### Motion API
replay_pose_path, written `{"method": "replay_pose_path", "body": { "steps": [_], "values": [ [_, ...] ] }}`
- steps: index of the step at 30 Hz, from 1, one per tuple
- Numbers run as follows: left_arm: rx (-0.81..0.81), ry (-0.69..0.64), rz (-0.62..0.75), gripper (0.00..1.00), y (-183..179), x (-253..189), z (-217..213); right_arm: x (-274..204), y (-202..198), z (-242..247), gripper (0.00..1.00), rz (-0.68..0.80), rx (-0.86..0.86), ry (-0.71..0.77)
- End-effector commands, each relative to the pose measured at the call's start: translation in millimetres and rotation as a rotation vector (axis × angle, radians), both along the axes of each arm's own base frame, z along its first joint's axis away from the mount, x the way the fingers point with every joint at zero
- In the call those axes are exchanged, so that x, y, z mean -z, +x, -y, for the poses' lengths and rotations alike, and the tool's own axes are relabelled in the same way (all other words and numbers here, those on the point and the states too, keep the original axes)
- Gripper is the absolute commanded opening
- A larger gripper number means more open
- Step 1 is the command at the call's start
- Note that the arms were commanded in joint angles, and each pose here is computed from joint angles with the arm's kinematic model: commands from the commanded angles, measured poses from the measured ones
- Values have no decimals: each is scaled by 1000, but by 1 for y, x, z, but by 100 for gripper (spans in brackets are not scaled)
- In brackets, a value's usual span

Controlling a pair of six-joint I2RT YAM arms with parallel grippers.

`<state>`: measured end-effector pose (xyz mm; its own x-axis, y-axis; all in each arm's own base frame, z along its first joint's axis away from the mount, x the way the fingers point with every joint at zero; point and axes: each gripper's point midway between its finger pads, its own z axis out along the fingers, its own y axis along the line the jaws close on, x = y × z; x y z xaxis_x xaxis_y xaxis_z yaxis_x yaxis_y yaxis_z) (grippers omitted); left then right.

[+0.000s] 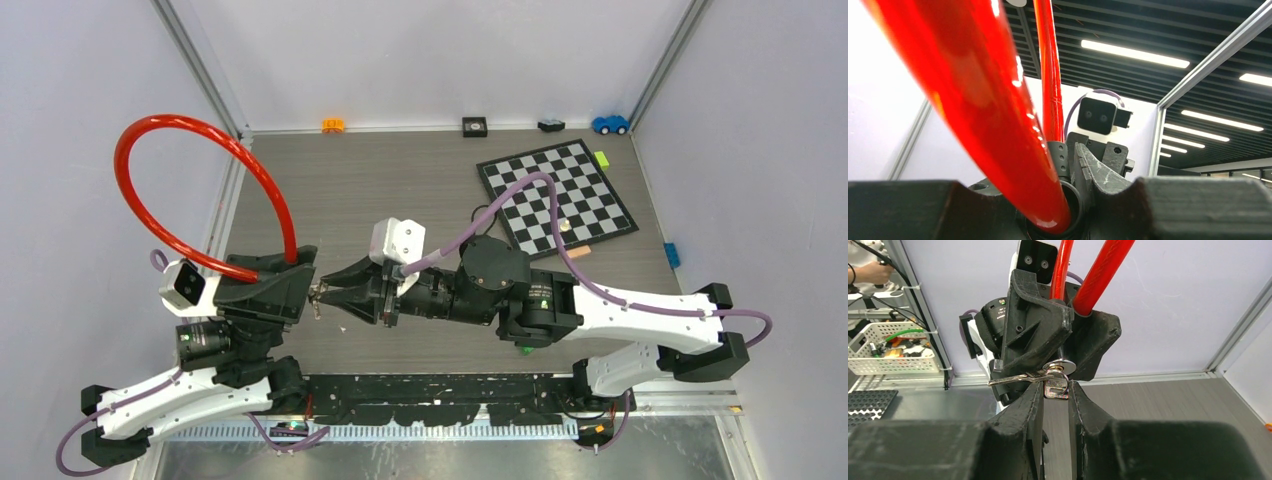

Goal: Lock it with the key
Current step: Lock the lock.

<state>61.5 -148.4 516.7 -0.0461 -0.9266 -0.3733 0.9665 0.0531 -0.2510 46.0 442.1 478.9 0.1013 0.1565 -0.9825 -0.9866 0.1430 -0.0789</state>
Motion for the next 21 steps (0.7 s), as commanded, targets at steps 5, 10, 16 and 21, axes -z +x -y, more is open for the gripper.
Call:
{"method": "replay_pose_path", "body": {
  "steps": [5, 10, 16, 21],
  "values": [
    [-23, -82, 57, 0, -10, -20, -23, -28, -7, 17, 11, 45, -45, 120],
    [-27, -78, 55, 0, -10, -18, -23, -32, -10, 39, 43, 249, -39, 168],
    [-27, -80, 50, 0, -9, -17, -23, -27, -10, 58, 60, 492, -19, 157],
    [-27, -80, 49, 0, -9, -16, -22, -21, -17, 59, 60, 657, -37, 146]
  ]
}}
